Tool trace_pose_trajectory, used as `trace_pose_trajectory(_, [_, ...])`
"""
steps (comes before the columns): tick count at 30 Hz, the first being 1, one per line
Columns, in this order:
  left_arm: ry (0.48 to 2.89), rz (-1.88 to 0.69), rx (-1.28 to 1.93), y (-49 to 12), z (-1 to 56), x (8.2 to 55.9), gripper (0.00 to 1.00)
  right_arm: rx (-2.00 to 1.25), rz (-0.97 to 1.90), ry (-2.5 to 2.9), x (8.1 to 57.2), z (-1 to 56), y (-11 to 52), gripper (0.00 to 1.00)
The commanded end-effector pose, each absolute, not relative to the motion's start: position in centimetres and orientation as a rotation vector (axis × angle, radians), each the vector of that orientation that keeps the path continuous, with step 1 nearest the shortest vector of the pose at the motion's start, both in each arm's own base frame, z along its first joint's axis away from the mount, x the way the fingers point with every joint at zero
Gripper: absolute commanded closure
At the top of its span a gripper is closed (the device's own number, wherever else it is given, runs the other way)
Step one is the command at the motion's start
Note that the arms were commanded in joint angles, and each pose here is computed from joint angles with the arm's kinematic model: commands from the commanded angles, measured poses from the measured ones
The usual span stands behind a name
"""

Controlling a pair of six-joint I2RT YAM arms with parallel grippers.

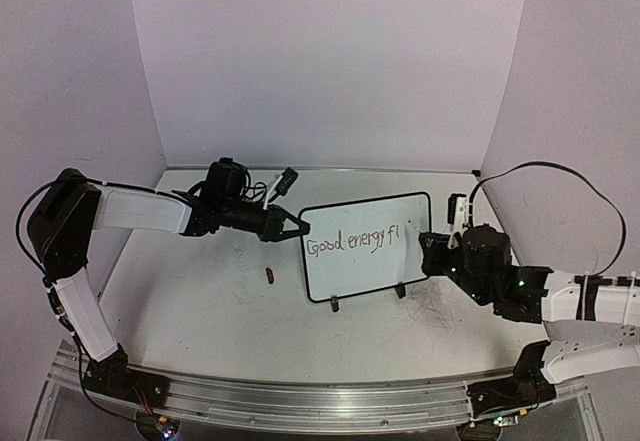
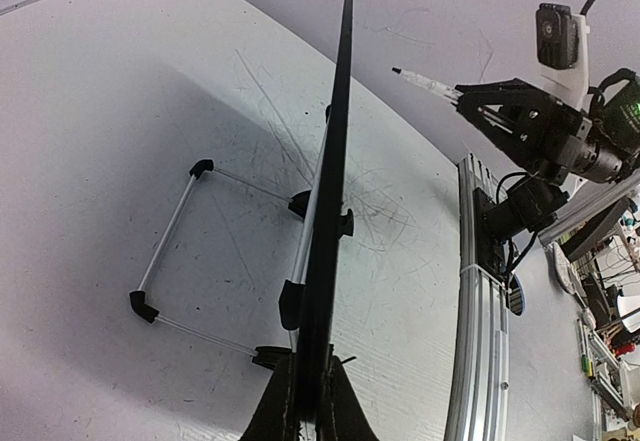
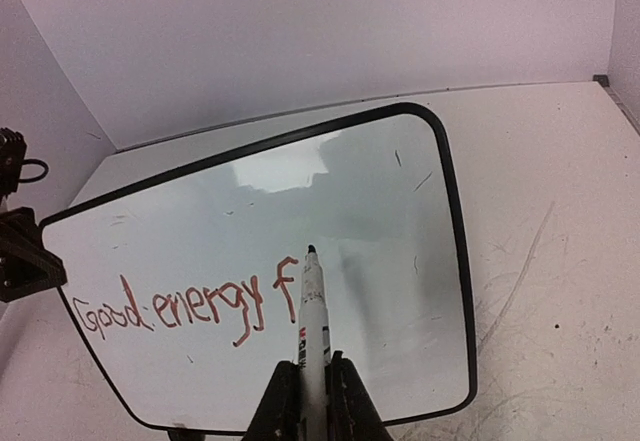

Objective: Write a sentence on the whiteboard

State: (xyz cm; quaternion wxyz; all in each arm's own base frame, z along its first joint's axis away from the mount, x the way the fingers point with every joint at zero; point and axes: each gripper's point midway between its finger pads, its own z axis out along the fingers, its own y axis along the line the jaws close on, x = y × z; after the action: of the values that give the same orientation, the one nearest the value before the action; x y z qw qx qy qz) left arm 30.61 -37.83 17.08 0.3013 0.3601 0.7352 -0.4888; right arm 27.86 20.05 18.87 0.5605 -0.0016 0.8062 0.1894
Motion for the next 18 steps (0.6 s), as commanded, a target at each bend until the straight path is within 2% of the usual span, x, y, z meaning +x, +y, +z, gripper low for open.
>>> trace_pose_trajectory(1, [1.985,-1.238,0.953,-37.4,16.4,30.6,1.00,-0.042,0.411,1.935,28.5,17.8,20.8,1.00])
trace_pose_trajectory(18, [1.986,-1.241,0.953,-37.5,16.4,30.6,1.00,-0.108,0.398,1.968,29.1,16.3,22.1,1.00])
